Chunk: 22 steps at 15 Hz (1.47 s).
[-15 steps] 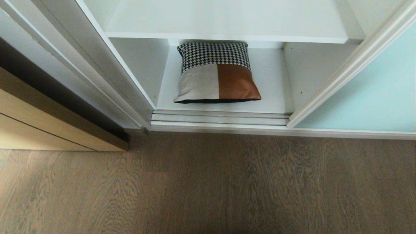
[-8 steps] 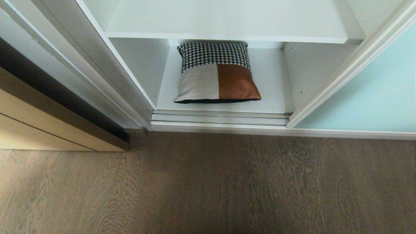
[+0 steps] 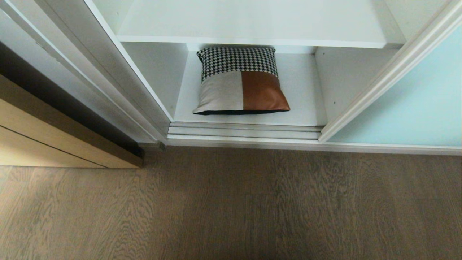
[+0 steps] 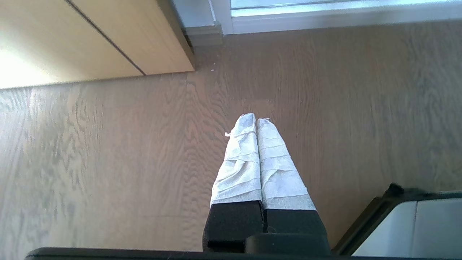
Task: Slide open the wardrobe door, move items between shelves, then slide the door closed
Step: Open the door, then place the pillow on the higher shelf
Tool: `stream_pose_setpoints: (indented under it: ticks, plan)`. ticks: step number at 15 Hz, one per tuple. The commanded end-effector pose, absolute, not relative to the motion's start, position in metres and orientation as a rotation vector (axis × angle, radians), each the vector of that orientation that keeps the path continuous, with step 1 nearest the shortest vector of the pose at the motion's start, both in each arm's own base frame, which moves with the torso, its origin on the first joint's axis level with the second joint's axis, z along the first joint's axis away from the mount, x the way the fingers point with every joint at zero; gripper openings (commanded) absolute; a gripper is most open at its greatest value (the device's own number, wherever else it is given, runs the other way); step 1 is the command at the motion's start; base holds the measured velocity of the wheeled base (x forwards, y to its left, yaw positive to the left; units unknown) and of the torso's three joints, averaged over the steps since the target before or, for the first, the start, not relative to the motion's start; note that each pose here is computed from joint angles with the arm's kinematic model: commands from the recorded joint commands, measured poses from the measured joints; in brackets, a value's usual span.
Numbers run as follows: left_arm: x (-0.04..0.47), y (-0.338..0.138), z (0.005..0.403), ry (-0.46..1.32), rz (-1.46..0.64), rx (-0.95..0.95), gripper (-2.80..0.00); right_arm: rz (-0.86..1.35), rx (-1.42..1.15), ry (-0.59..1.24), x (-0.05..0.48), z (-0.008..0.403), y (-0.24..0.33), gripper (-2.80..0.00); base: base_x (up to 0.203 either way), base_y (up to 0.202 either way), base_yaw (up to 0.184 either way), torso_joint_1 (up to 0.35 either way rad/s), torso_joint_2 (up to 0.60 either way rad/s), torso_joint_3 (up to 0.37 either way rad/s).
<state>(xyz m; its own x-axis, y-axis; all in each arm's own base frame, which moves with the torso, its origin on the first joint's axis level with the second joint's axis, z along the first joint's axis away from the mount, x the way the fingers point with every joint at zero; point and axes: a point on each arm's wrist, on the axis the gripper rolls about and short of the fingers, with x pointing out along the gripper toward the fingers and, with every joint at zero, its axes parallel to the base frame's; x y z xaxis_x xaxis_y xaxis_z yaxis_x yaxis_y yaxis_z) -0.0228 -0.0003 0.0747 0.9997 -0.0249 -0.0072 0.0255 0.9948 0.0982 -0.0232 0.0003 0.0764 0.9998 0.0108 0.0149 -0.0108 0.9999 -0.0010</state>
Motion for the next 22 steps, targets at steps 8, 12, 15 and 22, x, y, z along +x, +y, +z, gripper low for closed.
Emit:
stream_pose_setpoints:
  ticks: [8, 12, 15, 22]
  plan:
    - [-0.0230, -0.0001, 0.0756, 0.005, -0.015, 0.039, -2.80, 0.011, -0.002, -0.011, -0.0228, 0.0766, 0.0003, -2.80, 0.000, 0.000, 0.000, 0.000, 0.00, 0.000]
    - [-0.0229, -0.0001, 0.0753, 0.009, -0.010, 0.038, -2.80, 0.011, -0.001, -0.011, -0.0228, 0.0766, 0.0003, -2.80, 0.154, 0.000, 0.000, 0.002, 0.00, 0.001]
    - [-0.0230, 0.0000, 0.0752, 0.012, -0.011, 0.037, -2.80, 0.012, -0.001, -0.011, -0.0228, 0.0766, 0.0003, -2.80, 0.195, 0.000, 0.000, 0.004, 0.00, 0.006]
    - [-0.0229, 0.0000, 0.0753, 0.005, -0.009, 0.035, -2.80, 0.012, -0.002, -0.011, -0.0228, 0.0766, 0.0003, -2.80, 0.154, 0.000, 0.001, 0.004, 0.00, 0.002]
